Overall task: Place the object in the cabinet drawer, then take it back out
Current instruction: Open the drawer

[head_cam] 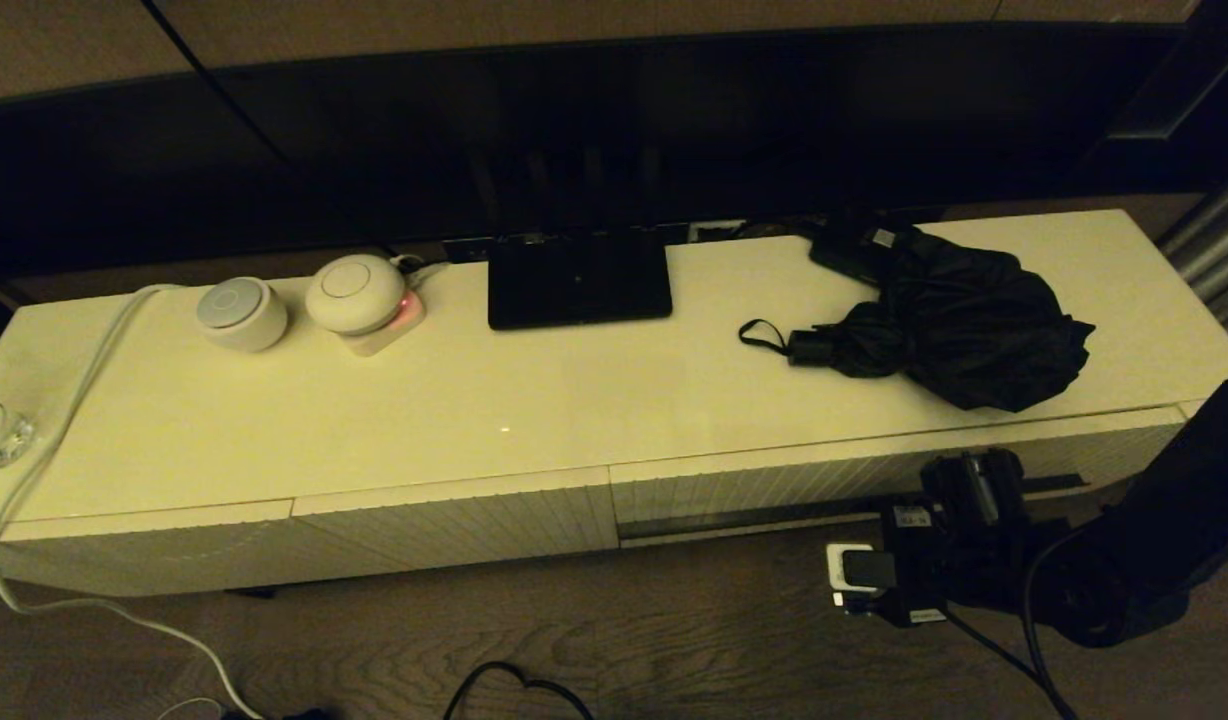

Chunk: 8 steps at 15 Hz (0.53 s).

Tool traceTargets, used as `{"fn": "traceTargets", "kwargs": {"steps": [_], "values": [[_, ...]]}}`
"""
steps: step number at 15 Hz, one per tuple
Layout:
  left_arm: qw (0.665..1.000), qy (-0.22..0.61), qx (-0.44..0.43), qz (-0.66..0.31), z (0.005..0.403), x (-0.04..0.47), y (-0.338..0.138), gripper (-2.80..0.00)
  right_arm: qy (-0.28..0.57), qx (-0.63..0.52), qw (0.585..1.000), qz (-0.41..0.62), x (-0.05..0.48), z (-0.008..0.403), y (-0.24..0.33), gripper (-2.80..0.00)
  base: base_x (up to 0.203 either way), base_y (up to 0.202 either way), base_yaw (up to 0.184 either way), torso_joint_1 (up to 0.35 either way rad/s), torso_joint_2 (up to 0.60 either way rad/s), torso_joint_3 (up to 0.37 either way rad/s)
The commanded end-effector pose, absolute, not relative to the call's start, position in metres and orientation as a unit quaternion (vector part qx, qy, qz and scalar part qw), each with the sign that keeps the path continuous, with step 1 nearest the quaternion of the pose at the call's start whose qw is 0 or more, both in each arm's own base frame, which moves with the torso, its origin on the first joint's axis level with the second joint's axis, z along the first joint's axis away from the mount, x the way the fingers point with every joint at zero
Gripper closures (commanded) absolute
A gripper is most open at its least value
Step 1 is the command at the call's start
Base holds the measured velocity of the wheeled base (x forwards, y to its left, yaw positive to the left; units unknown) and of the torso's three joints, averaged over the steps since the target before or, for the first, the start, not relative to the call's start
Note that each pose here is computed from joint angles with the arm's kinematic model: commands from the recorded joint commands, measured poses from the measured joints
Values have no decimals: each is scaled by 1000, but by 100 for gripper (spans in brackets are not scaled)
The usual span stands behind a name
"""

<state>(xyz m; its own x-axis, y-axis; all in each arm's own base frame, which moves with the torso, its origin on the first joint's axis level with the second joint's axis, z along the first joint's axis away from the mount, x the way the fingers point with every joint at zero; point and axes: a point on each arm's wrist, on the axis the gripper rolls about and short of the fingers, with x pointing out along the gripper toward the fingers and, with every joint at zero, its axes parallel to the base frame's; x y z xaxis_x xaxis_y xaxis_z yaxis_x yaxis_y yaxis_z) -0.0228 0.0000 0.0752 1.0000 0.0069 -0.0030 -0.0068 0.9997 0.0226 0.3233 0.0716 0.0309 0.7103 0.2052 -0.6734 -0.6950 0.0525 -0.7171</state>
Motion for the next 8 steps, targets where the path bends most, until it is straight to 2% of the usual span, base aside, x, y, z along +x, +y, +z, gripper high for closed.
{"fn": "traceTargets", "kwargs": {"steps": [1,8], "values": [[1000,3,12,4,74,-23,0,0,197,-611,696,322,333,27,74,-280,0,0,0,0,0,0],[1000,3,12,4,74,-23,0,0,171,-616,707,303,346,40,76,-280,0,0,0,0,0,0]]}}
